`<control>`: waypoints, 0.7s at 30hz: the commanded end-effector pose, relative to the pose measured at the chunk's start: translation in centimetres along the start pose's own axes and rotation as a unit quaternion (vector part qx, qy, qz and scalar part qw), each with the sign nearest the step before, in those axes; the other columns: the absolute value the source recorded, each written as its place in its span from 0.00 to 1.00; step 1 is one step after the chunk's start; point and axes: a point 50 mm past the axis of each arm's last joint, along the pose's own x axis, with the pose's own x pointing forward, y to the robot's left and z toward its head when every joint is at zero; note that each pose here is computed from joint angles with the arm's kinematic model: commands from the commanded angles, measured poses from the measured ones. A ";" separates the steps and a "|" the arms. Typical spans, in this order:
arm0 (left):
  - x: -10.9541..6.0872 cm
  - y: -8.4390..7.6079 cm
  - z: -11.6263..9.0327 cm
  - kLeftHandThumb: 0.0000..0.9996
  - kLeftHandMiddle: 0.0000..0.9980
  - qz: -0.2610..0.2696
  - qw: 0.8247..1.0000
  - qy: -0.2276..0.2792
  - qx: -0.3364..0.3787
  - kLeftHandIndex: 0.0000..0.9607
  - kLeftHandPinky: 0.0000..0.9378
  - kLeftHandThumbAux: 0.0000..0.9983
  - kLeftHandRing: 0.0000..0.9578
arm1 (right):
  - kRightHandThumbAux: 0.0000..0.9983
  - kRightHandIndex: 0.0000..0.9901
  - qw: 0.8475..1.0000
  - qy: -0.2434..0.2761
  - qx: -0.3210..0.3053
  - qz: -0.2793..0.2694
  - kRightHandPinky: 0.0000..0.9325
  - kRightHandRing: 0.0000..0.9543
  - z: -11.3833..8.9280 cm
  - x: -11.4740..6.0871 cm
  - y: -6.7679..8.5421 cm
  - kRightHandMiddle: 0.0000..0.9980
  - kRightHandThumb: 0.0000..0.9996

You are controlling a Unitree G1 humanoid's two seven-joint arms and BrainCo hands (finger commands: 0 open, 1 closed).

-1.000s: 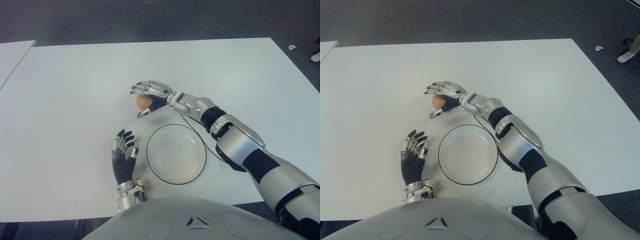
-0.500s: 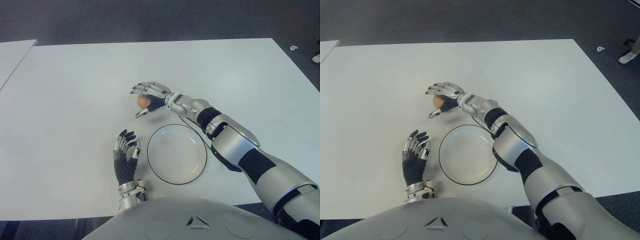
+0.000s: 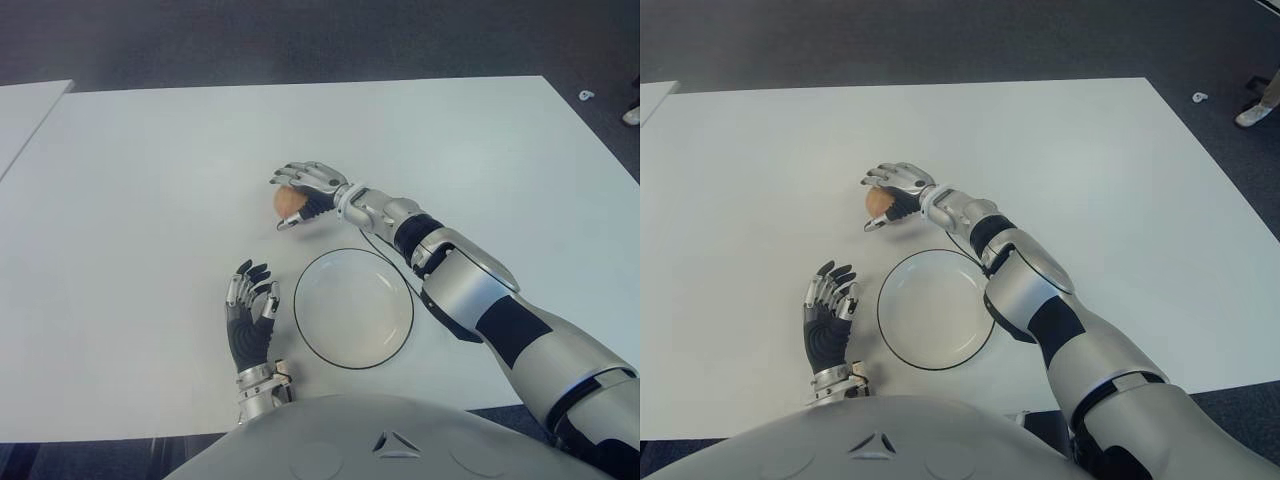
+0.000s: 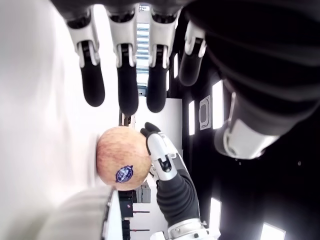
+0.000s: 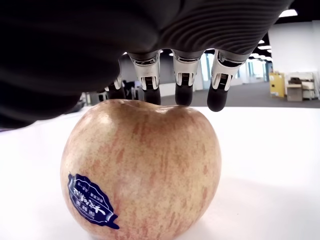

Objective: Put the apples into the plate.

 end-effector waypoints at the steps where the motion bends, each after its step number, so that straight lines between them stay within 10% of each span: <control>1: -2.2 -1.2 -1.2 0.45 0.31 0.031 0.997 0.070 -0.012 0.21 0.37 0.62 0.34 | 0.22 0.00 1.000 0.010 0.005 0.000 0.00 0.00 -0.1 0.2 -0.4 0.00 0.23; 21: -2.3 -0.9 -1.4 0.46 0.30 0.034 0.997 0.067 -0.011 0.20 0.34 0.62 0.32 | 0.23 0.00 0.999 0.050 -0.003 -0.002 0.00 0.00 -1.6 0.3 -2.1 0.00 0.25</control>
